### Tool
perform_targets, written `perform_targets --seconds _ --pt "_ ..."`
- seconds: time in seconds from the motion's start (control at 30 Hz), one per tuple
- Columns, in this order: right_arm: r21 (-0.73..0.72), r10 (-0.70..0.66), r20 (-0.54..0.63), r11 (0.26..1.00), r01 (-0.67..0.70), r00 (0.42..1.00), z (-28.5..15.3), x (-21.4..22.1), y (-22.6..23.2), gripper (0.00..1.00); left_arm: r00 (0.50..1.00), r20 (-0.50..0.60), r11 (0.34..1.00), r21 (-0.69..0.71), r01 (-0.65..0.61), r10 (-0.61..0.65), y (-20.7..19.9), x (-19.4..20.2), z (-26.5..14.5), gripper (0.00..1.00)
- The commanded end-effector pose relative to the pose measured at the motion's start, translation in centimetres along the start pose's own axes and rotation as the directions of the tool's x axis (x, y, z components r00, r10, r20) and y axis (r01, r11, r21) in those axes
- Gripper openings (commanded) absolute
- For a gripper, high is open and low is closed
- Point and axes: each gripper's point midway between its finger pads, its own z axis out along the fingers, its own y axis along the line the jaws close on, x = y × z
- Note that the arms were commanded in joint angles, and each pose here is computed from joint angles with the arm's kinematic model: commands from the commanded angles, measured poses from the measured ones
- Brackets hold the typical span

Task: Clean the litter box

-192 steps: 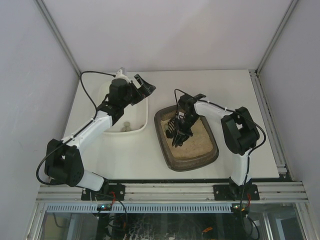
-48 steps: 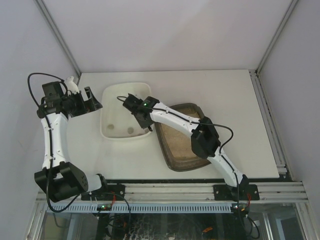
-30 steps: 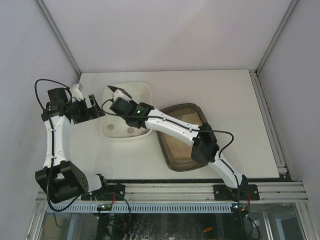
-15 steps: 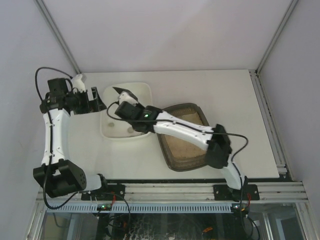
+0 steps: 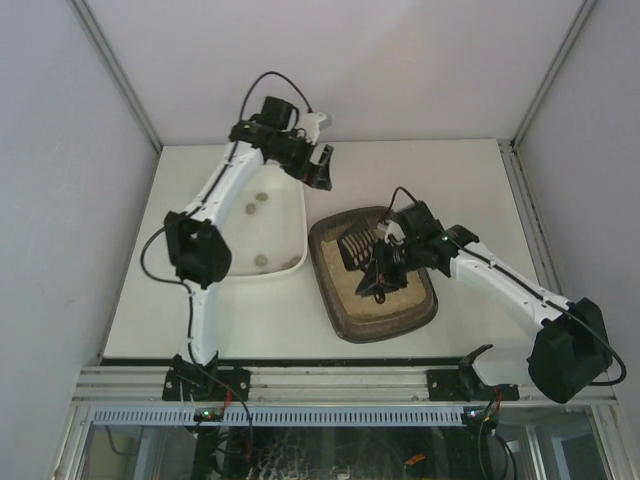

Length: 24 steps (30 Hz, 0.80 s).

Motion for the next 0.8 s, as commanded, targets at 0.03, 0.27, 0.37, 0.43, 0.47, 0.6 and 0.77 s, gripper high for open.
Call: perform_targets --seconds 0.03,0.27,0.37,0.43,0.47,0.6,0.77 --pt "-0.226 0.212 -0.174 0.942 -0.249 0.962 -3.8 3.2 3.3 0.00 0.995 0.071 0.977 0.195 -0.084 0.072 -6.5 -3.7 5.9 1.00" --pt "-0.197 0.430 -0.295 0.846 -0.495 0.853 -4.1 4.1 1.4 0.00 0.994 0.094 0.970 0.234 -0.071 0.050 -10.1 -2.3 13.7 1.00" --pt "-0.167 0.486 -0.330 0.814 -0.557 0.809 -3.9 4.1 1.2 0.00 0.997 0.068 0.966 0.256 0.029 -0.048 -10.1 -1.1 15.8 1.00" --pt "-0.159 0.507 -0.347 0.798 -0.582 0.789 -3.6 3.8 1.0 0.00 0.994 0.057 0.960 0.269 0.073 -0.091 -10.1 -0.6 16.5 1.00" --pt "-0.149 0.520 -0.346 0.791 -0.593 0.781 -3.4 3.6 0.7 0.00 0.993 0.051 0.957 0.277 0.087 -0.105 -10.2 -0.4 16.7 1.00" --pt "-0.113 0.575 -0.330 0.763 -0.636 0.749 -2.3 2.3 -0.8 0.00 0.992 0.029 0.951 0.290 0.107 -0.120 -10.4 0.7 17.0 1.00" --pt "-0.090 0.627 -0.299 0.732 -0.675 0.720 -0.8 0.1 -2.6 0.00 0.995 0.035 0.953 0.291 0.083 -0.098 -10.5 1.4 16.4 1.00"
